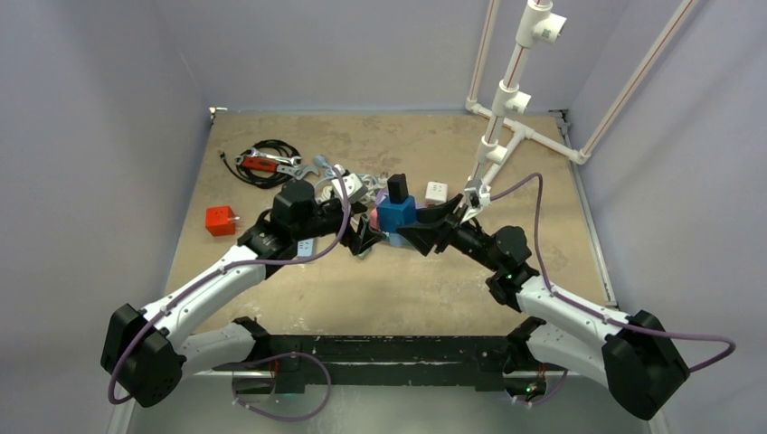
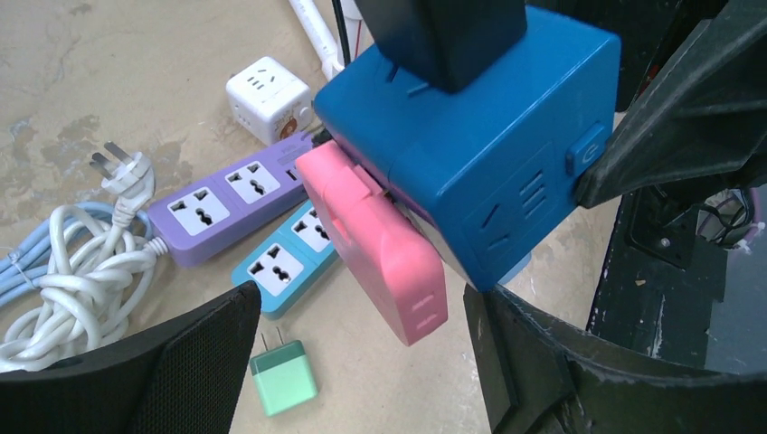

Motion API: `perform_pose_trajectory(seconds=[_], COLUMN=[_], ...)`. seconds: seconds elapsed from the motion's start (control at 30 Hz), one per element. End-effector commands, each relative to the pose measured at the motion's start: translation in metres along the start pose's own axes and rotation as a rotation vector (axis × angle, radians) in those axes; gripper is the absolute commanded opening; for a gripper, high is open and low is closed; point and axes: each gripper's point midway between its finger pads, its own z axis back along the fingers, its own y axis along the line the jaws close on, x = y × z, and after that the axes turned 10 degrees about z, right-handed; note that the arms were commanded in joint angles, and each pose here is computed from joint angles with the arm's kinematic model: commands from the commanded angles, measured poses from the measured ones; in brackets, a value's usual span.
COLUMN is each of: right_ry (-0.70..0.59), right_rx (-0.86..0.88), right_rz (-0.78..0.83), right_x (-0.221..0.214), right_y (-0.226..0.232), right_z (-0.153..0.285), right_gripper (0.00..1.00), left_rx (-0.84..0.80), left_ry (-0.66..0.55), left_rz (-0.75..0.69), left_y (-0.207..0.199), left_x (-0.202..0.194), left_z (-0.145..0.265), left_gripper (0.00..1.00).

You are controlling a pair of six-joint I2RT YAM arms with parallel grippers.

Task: Pull the plug off the socket
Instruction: Remove the plug from the socket.

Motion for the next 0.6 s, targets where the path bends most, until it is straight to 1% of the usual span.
perform_pose_trajectory(seconds=[0.0, 0.07, 0.2, 0.47, 0.57], right_ry=[-0.122, -0.121, -0.126, -0.113, -0.099], right_rx=[0.090, 0.096, 0.097, 0.127, 0.156], right_rz=[0.043, 0.045, 0.043, 0.059, 0.058], right_x=[0.037, 0.036, 0.038, 0.039, 0.035], right_y=[0.019, 0.019, 0.020, 0.025, 0.029], right_z=[-0.006, -0.006, -0.005, -0.006, -0.008], right_gripper=[0.00, 0.00, 0.00, 0.00, 0.00], left_rx=[-0.013, -0.003, 0.089, 0.290, 0.311], left_ry=[-0.089, -0.099, -0.088, -0.126, -0.139], left_rz=[-0.001, 0.000, 0.004, -0.009, -0.010], left_y=[-0.005, -0.003, 0.014, 0.044, 0.047], left_x=[0.018, 0.019, 0.018, 0.026, 0.028], left_z=[-0.001, -0.001, 0.000, 0.016, 0.018], left_gripper=[0.82, 0.82, 0.81, 0.80, 0.80])
